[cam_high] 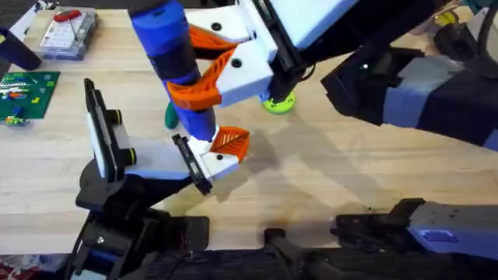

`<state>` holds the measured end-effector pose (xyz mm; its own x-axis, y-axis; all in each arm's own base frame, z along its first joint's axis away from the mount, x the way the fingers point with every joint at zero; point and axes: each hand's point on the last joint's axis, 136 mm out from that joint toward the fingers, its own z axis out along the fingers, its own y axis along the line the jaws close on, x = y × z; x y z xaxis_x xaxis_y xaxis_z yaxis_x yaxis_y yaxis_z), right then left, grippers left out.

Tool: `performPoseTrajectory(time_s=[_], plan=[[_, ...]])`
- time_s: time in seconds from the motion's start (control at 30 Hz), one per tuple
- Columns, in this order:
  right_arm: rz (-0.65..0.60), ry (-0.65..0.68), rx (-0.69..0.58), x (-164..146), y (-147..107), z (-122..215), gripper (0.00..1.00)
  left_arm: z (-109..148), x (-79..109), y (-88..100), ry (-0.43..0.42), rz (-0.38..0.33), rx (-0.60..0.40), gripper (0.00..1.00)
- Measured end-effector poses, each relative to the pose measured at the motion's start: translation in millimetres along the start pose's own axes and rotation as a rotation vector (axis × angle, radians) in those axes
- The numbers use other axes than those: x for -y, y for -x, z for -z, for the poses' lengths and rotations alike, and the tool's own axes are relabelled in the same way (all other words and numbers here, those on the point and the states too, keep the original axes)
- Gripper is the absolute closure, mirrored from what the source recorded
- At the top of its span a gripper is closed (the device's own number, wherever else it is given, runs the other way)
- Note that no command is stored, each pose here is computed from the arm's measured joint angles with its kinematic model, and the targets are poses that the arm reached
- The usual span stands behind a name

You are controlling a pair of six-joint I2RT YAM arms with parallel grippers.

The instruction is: Pick up the gripper from the table and insert it into the empty holder that is missing its gripper. Then pick up a screw, insert it into the mounting hole, and use the screwdriver to tighten it. Finally, clean up the table by picking up the vegetable and placing it into the bucket.

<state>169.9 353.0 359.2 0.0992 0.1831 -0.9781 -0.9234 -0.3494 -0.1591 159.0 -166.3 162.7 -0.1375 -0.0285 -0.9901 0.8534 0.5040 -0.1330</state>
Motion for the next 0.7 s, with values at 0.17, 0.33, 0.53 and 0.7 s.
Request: performPoseTrajectory(time_s=[0.17,0.33,0.53,0.7], plan=[[-0.004,-0.002,-0.002,1.4,-2.4,-0.2,0.955,0.0,0.0,0.0,0.000,0.000,0.000,0.983],[-0.008,-0.003,-0.004,2.3,-4.3,-0.3,0.953,0.0,0.0,0.0,0.000,0.000,0.000,0.983],[-0.008,-0.003,-0.003,2.2,-4.1,-0.3,0.955,0.0,-0.1,0.0,0.000,0.000,0.000,0.983],[-0.008,-0.003,-0.004,2.4,-4.3,-0.2,0.953,0.0,0.0,0.0,0.000,0.000,0.000,0.983]])
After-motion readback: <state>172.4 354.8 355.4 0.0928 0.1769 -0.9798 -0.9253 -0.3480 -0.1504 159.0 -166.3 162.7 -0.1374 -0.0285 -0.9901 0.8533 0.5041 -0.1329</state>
